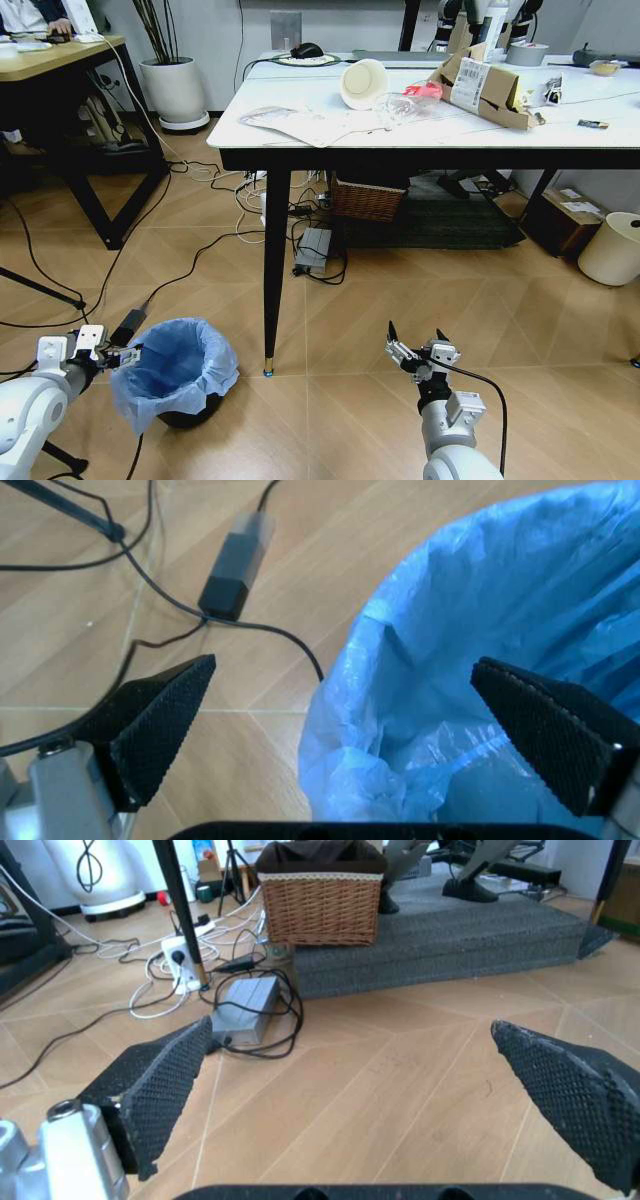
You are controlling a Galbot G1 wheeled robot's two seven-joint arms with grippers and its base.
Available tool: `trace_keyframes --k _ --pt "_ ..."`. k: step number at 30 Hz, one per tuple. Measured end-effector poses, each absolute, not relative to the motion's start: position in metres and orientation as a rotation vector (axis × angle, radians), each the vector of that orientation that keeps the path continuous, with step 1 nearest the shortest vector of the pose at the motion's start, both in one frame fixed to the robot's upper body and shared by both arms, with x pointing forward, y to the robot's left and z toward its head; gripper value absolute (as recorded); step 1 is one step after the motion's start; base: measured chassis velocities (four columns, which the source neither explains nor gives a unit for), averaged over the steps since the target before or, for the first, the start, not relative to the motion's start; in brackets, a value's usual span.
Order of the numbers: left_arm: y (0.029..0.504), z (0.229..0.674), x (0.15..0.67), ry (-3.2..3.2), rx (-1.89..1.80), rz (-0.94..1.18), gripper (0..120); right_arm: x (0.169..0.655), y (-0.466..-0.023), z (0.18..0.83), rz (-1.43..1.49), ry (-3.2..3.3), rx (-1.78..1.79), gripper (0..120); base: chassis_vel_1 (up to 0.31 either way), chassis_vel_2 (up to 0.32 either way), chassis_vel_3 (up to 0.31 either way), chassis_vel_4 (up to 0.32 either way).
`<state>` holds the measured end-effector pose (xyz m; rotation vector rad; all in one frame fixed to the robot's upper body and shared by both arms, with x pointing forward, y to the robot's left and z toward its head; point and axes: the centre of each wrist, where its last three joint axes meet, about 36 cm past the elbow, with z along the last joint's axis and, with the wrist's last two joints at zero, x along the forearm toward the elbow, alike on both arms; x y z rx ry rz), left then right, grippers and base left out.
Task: Pick up the trash bin and place the trash from the table into it.
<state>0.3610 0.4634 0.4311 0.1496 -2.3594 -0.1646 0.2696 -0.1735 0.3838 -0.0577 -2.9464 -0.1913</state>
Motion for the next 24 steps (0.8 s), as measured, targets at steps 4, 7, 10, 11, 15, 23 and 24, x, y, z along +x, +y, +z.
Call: trace_keyframes --k 4,7,10,11,15,23,24 --pt "0.46 0.421 0.367 -2.336 0.124 -0.151 100 0.27 -0.172 0.382 -0.183 -2.945 -0.053 100 0.0 0.0 0.0 0.0" --pt "0.457 0.412 0.371 -2.312 0.11 -0.145 100 0.269 -0.17 0.382 -0.175 -2.944 -0.043 100 0.0 0.0 0.0 0.0" --pt "0.457 0.409 0.373 -2.3 0.11 -0.145 100 0.269 -0.17 0.381 -0.168 -2.943 -0.04 100 0.0 0.0 0.0 0.0" --pt "0.458 0.408 0.375 -2.295 0.114 -0.15 100 0.268 -0.17 0.381 -0.164 -2.943 -0.04 100 0.0 0.0 0.0 0.0" --pt "0.464 0.413 0.381 -2.295 0.125 -0.174 100 0.265 -0.17 0.381 -0.157 -2.94 -0.042 100 0.0 0.0 0.0 0.0" --pt "0.467 0.408 0.387 -2.279 0.124 -0.182 100 0.261 -0.175 0.381 -0.142 -2.94 -0.063 100 0.0 0.0 0.0 0.0" --pt "0.466 0.406 0.387 -2.277 0.123 -0.179 100 0.261 -0.175 0.382 -0.141 -2.941 -0.063 100 0.0 0.0 0.0 0.0"
